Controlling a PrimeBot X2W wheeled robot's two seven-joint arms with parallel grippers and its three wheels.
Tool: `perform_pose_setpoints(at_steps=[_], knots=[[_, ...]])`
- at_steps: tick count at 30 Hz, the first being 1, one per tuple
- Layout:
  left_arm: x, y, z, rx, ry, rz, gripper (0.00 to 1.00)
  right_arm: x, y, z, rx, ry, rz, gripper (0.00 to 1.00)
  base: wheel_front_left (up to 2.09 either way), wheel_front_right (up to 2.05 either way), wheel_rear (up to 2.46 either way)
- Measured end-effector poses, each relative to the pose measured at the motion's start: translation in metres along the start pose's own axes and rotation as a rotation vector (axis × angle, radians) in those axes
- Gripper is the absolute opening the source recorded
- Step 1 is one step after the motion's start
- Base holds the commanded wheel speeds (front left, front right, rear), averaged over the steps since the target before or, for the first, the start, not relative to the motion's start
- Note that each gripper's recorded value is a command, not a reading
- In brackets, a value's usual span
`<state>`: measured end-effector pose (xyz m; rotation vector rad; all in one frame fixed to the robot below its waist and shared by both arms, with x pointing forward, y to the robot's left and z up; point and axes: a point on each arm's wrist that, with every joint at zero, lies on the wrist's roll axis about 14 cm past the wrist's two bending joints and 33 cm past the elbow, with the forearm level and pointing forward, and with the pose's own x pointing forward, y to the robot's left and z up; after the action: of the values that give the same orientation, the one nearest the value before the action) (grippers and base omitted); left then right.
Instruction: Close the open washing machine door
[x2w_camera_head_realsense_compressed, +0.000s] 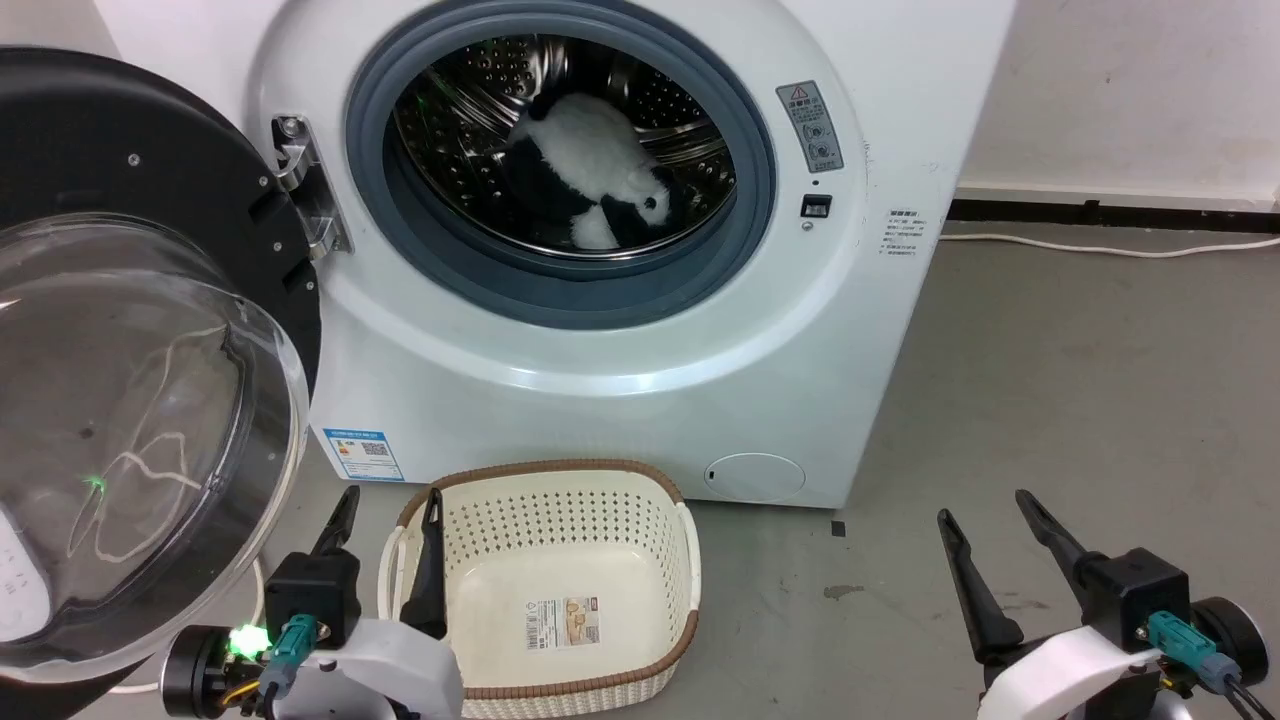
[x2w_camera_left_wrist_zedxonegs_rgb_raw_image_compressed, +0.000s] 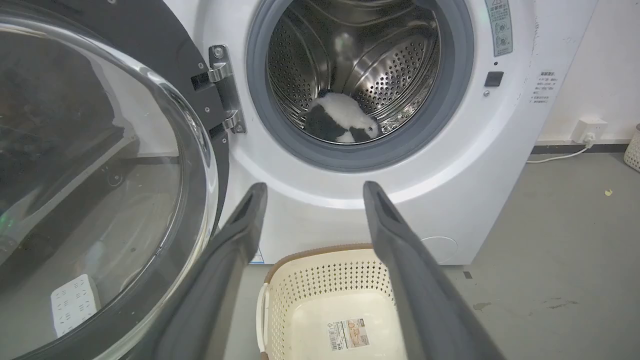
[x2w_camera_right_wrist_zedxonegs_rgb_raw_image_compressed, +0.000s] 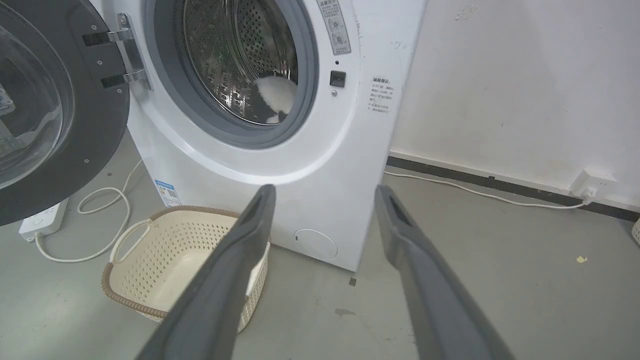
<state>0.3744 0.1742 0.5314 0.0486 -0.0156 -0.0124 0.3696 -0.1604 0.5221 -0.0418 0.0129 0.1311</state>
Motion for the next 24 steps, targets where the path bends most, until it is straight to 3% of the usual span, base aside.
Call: perform_pose_setpoints(at_steps=[7,24], knots=[[-0.005,0.005,0.004,0.0,-0.022,0.014,1.0,0.004,0.007,0.004,0.006,-0.023,0.023,1.0,0.0,0.0,0.0],[-0.036,0.043,0.008,0.006,-0.059,0.137,1.0,0.023,0.076,0.0,0.028,-0.031,0.23,1.0,0.0,0.0,0.0]])
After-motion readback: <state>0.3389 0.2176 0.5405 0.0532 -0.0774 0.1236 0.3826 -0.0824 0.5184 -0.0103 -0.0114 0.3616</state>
